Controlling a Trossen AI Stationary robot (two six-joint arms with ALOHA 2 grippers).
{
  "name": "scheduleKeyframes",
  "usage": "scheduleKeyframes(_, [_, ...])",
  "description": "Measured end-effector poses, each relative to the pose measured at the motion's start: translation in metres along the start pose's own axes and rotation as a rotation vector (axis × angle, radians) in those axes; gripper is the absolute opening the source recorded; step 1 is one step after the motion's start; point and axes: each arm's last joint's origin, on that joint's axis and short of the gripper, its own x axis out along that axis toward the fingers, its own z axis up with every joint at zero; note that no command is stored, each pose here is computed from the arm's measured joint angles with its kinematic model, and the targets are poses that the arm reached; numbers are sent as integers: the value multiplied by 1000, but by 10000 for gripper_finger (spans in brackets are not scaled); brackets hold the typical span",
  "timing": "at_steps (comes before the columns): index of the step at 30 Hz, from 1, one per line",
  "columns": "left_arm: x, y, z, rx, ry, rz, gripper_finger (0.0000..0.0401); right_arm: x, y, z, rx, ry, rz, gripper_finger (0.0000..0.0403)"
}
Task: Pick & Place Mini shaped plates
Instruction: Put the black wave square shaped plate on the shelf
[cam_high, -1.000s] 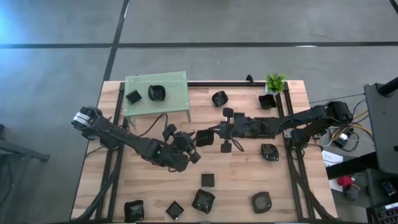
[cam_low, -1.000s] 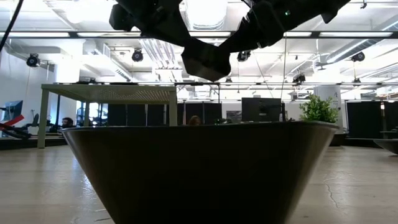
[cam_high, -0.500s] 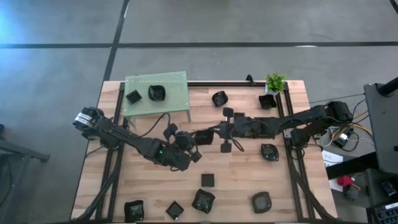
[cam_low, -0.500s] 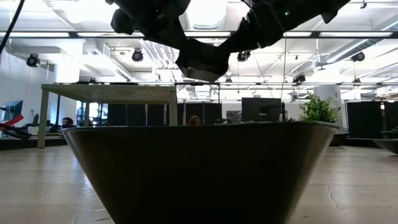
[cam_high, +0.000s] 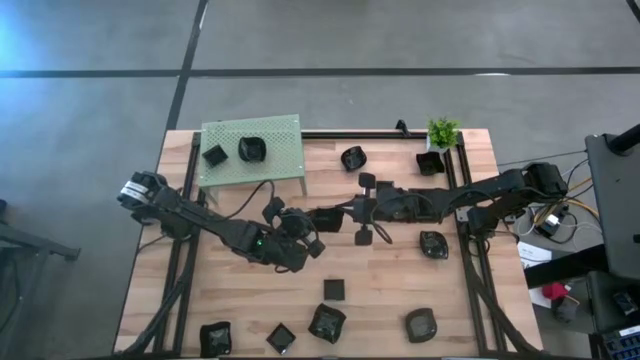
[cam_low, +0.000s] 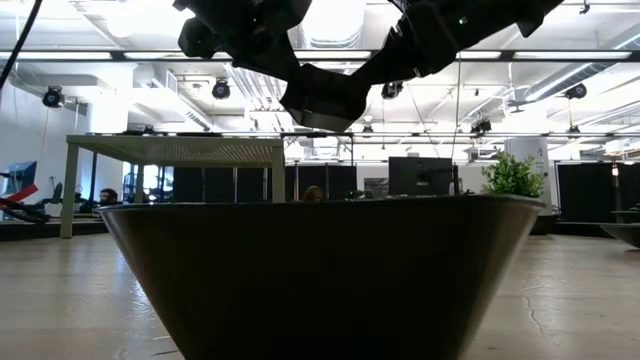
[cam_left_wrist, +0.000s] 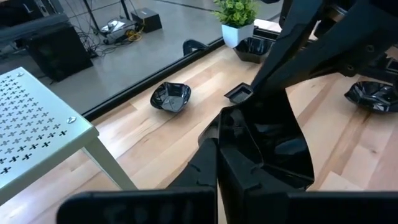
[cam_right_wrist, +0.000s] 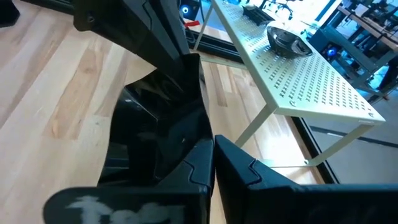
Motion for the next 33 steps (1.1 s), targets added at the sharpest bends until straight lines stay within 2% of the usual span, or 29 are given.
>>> scheduleKeyframes(11, [1, 1, 4, -37, 3, -10, 0, -5, 10, 6, -36, -38, 32, 110])
scheduleKeyframes(17, [1, 2, 5, -52, 7, -17, 0, -11, 11, 16, -59, -73, 35, 145])
scheduleKeyframes(26, [-1, 5, 10, -78, 17, -34, 0, -34, 2, 24, -65, -49, 44, 162])
scheduleKeyframes(33, [-8, 39, 42, -177, 23, -44, 0, -68, -9, 33, -33, -80, 48, 152])
